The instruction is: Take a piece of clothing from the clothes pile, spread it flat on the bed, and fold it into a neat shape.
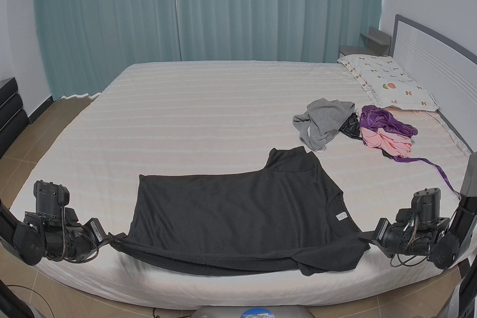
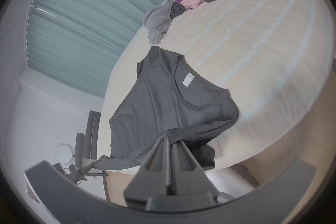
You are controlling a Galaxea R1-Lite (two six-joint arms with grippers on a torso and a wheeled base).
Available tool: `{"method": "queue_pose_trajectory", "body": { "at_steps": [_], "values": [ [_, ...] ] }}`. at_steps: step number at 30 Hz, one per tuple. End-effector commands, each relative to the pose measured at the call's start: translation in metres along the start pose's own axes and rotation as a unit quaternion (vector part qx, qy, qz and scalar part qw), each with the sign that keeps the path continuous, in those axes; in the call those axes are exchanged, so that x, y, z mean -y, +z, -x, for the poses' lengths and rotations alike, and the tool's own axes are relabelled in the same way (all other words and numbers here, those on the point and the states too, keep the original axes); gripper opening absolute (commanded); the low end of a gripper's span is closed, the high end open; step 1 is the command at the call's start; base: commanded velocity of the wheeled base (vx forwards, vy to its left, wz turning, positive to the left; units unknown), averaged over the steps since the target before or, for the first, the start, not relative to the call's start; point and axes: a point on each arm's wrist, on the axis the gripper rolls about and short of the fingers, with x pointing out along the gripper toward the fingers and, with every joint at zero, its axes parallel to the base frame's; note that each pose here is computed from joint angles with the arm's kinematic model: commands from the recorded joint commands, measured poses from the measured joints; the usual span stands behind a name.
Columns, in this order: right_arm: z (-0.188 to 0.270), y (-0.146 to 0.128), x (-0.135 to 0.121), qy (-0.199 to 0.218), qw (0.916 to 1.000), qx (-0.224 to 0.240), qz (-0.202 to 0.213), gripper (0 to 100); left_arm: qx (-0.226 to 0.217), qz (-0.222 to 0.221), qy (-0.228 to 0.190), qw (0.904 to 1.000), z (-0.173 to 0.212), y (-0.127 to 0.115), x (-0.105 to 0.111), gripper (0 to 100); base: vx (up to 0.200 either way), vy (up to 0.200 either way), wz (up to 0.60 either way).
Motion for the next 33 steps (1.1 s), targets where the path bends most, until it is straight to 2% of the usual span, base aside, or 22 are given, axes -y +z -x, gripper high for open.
{"method": "queue_pose_trajectory", "body": {
  "at_steps": [1, 9, 14, 22, 28, 30, 33],
  "values": [
    [0.025, 0.010, -0.005, 0.032, 0.9989, 0.034, -0.003, 0, 0.005, 0.003, -0.001, 1.0000, 0.001, 0.002, 0.000, 0, 0.000, 0.000, 0.00],
    [0.045, 0.025, -0.008, 0.060, 0.9946, 0.084, -0.005, 0, 0.019, 0.000, -0.013, 0.9997, 0.003, 0.005, 0.003, 0, 0.000, 0.000, 0.00],
    [0.050, 0.029, -0.011, 0.070, 0.9927, 0.098, -0.002, 0, 0.033, -0.003, -0.032, 0.9990, 0.003, 0.009, 0.006, 0, 0.000, 0.000, 0.00],
    [0.046, 0.024, -0.004, 0.055, 0.9955, 0.077, -0.005, 0, 0.061, 0.011, -0.056, 0.9965, 0.004, 0.015, 0.012, 0, 0.000, 0.000, 0.00],
    [0.048, 0.020, -0.001, 0.051, 0.9963, 0.070, -0.004, 0, 0.052, 0.010, -0.049, 0.9974, 0.005, 0.010, 0.008, 0, 0.000, 0.000, 0.00],
    [0.050, 0.011, 0.005, 0.035, 0.9978, 0.055, 0.015, 0, 0.038, 0.003, -0.037, 0.9986, 0.005, 0.001, 0.002, 0, 0.000, 0.000, 0.00],
    [0.053, 0.008, 0.007, 0.032, 0.9979, 0.053, 0.019, 0, 0.029, -0.005, -0.030, 0.9991, 0.006, -0.005, -0.002, 0, 0.000, 0.000, 0.00]
  ]
}}
